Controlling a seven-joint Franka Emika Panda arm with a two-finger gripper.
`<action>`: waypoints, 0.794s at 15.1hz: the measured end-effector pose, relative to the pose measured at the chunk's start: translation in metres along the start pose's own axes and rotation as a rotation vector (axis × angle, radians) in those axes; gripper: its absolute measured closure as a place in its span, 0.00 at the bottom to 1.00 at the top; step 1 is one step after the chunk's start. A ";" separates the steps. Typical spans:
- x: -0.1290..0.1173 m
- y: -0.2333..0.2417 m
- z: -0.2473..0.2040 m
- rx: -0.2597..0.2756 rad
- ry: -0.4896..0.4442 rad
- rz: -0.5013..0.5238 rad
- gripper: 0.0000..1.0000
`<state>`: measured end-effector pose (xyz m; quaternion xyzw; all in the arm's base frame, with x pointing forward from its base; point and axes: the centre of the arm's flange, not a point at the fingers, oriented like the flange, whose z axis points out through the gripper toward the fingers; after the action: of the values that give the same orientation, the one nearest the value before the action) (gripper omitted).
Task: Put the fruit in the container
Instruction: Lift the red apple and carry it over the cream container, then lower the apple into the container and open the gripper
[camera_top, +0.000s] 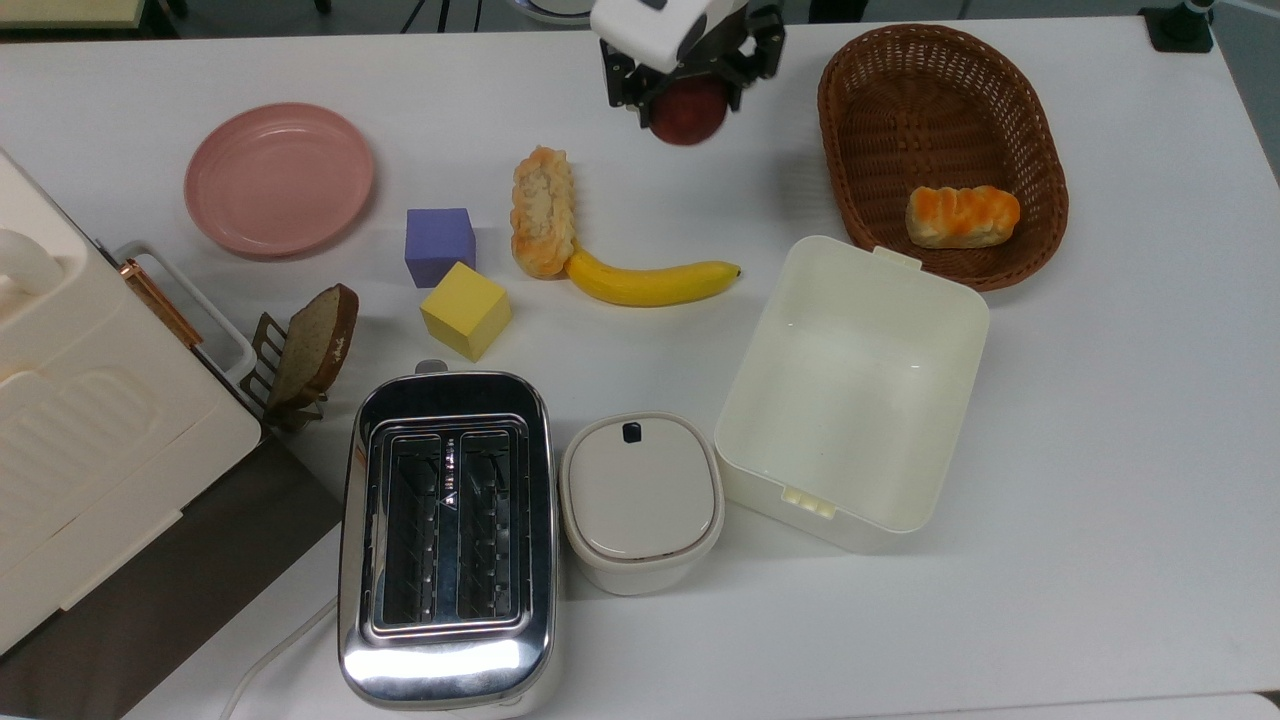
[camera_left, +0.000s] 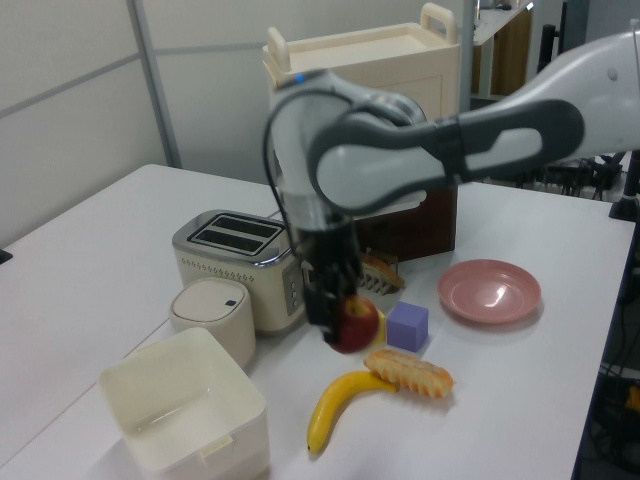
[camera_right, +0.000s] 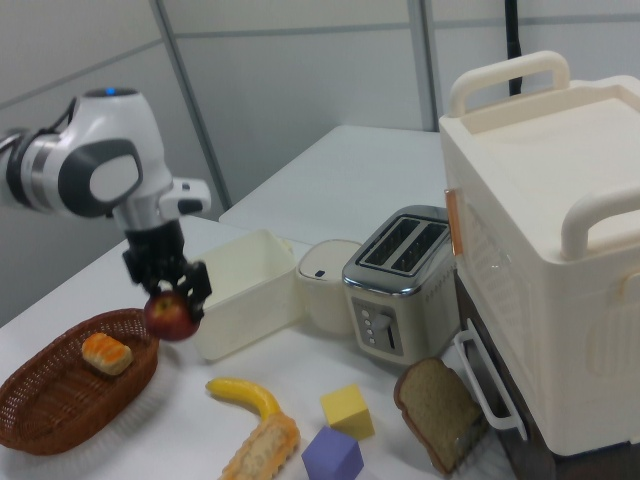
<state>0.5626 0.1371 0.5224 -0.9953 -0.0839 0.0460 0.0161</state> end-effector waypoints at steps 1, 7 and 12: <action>0.014 -0.003 -0.011 0.006 0.050 0.058 0.18; 0.088 -0.038 -0.010 0.073 0.331 0.420 0.18; 0.110 -0.093 0.040 0.058 0.379 0.507 0.18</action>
<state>0.6516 0.2482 0.4764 -0.9745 0.1726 -0.1353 0.0481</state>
